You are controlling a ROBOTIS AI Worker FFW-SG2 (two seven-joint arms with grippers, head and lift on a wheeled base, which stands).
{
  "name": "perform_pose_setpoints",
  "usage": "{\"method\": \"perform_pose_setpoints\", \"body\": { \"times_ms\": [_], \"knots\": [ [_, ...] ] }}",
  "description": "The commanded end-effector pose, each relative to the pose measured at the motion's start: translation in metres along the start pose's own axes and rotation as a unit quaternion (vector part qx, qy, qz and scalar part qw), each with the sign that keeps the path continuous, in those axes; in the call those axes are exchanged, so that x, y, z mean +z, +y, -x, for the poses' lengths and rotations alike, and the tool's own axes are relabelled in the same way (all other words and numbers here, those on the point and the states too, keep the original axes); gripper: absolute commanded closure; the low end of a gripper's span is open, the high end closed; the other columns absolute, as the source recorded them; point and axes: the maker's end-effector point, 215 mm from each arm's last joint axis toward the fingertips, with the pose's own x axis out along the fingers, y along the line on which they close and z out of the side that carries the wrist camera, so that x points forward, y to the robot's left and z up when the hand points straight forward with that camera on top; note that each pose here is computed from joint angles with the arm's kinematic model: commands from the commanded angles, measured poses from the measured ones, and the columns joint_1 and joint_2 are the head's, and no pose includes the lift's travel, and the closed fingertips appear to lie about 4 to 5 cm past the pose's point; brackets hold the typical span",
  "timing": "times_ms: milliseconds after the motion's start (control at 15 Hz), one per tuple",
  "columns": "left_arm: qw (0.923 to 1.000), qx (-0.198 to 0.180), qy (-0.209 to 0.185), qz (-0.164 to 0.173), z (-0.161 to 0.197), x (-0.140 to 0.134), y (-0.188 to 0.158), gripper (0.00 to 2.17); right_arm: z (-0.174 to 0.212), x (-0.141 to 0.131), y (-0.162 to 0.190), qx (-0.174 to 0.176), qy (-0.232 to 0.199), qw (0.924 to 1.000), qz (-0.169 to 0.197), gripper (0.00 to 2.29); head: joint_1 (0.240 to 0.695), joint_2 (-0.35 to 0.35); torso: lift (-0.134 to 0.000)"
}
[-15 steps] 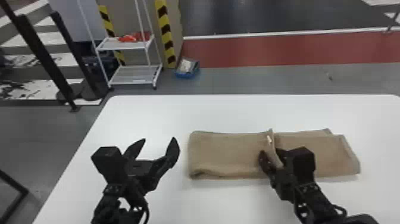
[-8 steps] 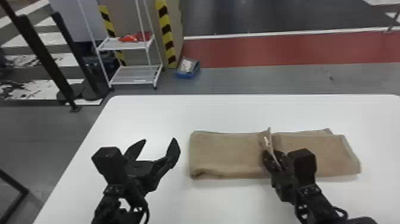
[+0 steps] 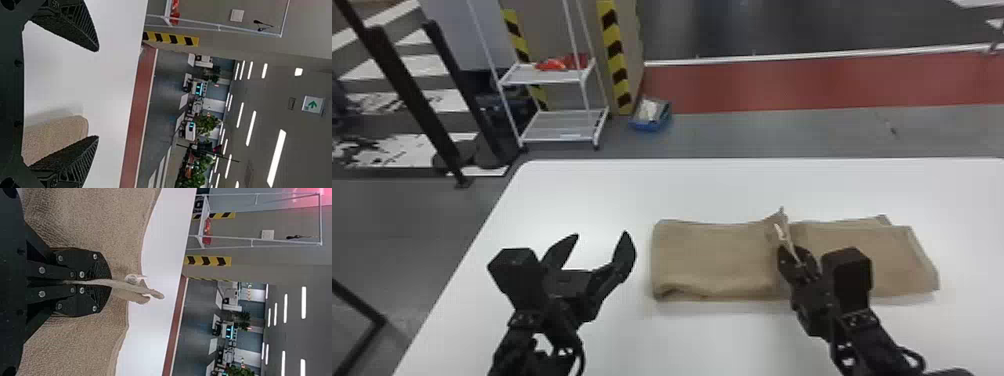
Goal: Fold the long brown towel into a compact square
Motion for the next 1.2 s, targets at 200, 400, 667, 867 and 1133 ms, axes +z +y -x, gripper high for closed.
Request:
{"method": "perform_pose_setpoints", "body": {
  "times_ms": [200, 400, 667, 867, 1133],
  "knots": [
    [1.0, 0.003, 0.0, 0.001, 0.001, 0.0, 0.003, 0.08, 0.025, 0.042, -0.019, -0.016, -0.032, 0.9991, -0.022, 1.29, 0.695, 0.162, -0.119],
    [1.0, 0.0, -0.001, 0.001, 0.0, 0.0, 0.0, 0.08, 0.017, 0.023, -0.023, -0.019, -0.008, 0.9996, -0.018, 1.28, 0.695, 0.145, -0.119],
    [1.0, 0.001, 0.001, 0.001, 0.001, -0.001, 0.001, 0.08, 0.005, -0.002, -0.014, -0.009, 0.016, 0.9997, -0.016, 1.08, 0.695, 0.137, -0.119],
    [1.0, 0.002, 0.003, 0.001, 0.001, -0.003, 0.002, 0.08, 0.002, -0.003, -0.01, -0.005, 0.017, 0.9997, -0.014, 1.03, 0.695, 0.144, -0.119],
    [1.0, 0.0, 0.005, 0.002, 0.0, -0.005, 0.0, 0.08, 0.006, 0.018, 0.008, 0.025, -0.021, 0.9994, -0.01, 0.77, 0.695, 0.152, -0.119]
  ]
}}
